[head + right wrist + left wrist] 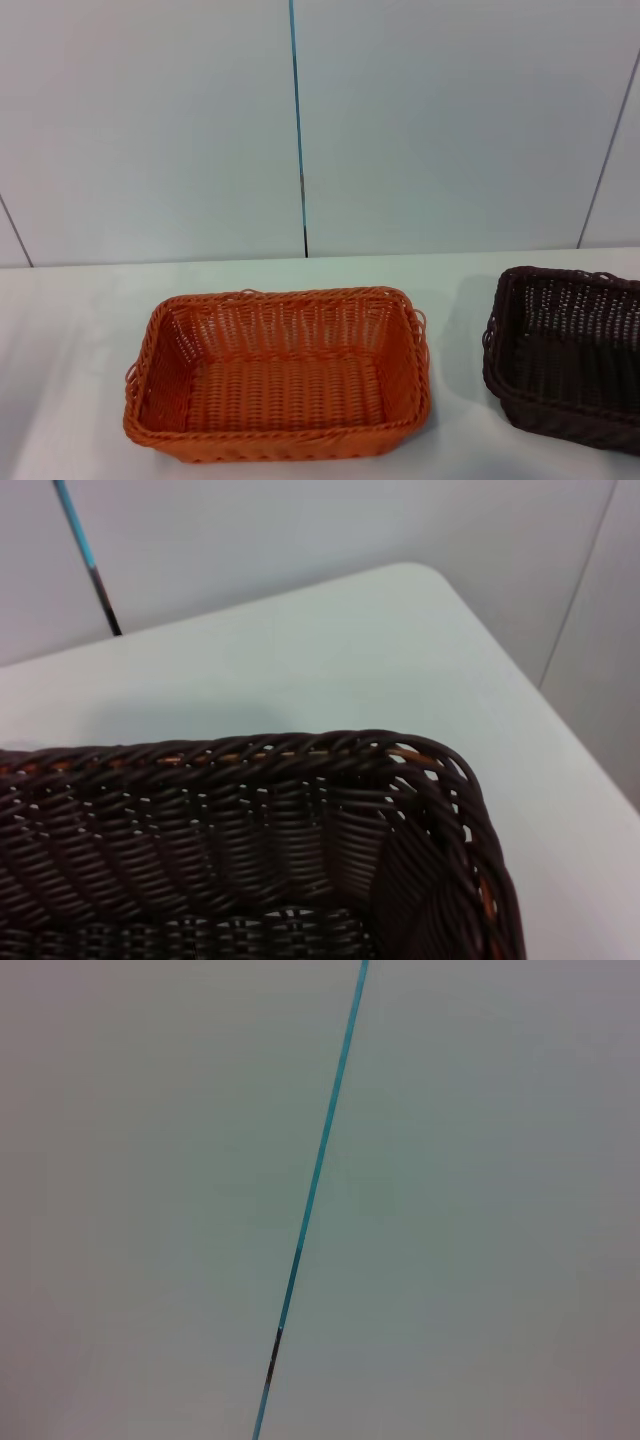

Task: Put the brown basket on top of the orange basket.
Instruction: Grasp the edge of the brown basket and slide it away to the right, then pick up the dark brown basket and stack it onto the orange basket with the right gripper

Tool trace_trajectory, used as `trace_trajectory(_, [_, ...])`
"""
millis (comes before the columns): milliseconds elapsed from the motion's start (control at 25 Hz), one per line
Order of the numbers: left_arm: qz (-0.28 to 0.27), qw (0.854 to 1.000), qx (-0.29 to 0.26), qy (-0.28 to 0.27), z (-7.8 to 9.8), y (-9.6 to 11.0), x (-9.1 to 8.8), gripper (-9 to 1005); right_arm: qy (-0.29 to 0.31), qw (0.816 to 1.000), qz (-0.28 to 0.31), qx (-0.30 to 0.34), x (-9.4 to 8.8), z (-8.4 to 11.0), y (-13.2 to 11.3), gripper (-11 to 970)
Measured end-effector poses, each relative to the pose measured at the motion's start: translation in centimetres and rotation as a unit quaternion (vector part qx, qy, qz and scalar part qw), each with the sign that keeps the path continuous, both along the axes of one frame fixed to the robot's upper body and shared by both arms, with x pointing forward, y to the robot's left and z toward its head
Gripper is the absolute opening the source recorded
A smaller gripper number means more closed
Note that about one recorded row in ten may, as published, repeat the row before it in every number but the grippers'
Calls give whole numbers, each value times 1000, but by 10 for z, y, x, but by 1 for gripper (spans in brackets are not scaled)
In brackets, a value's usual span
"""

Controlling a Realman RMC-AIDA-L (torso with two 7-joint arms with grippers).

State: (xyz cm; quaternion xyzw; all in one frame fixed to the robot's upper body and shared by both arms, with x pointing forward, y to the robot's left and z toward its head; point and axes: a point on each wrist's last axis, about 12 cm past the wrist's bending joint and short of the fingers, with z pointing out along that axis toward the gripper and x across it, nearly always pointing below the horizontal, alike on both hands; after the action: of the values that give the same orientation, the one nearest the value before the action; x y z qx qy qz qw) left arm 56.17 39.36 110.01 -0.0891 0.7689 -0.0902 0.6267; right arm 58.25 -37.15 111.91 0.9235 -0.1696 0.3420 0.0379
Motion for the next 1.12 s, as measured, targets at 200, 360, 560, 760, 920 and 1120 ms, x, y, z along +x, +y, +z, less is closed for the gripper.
trace_trajectory(200, [0,1000,0,2,-1,-1,0,920,7,1000,8,-12,2,22,1,196])
trace_trajectory(360, [0,1000,-3,7,-5,-1,-1,921,4,1000,15,-17,5,39,5,183])
trace_trajectory(560, [1,1000,-5,13,-9,-1,-3,920,-21,999,29,-22,11,65,14,175])
trace_trajectory(760, [2,1000,-6,17,-12,-1,-5,921,-18,998,40,-34,18,93,21,161])
trace_trajectory(920, [3,1000,-9,21,-15,-1,-6,920,-14,998,49,-44,21,110,27,160])
trace_trajectory(1120, [3,1000,-12,26,-18,-1,-7,920,-44,996,55,-47,20,133,31,160])
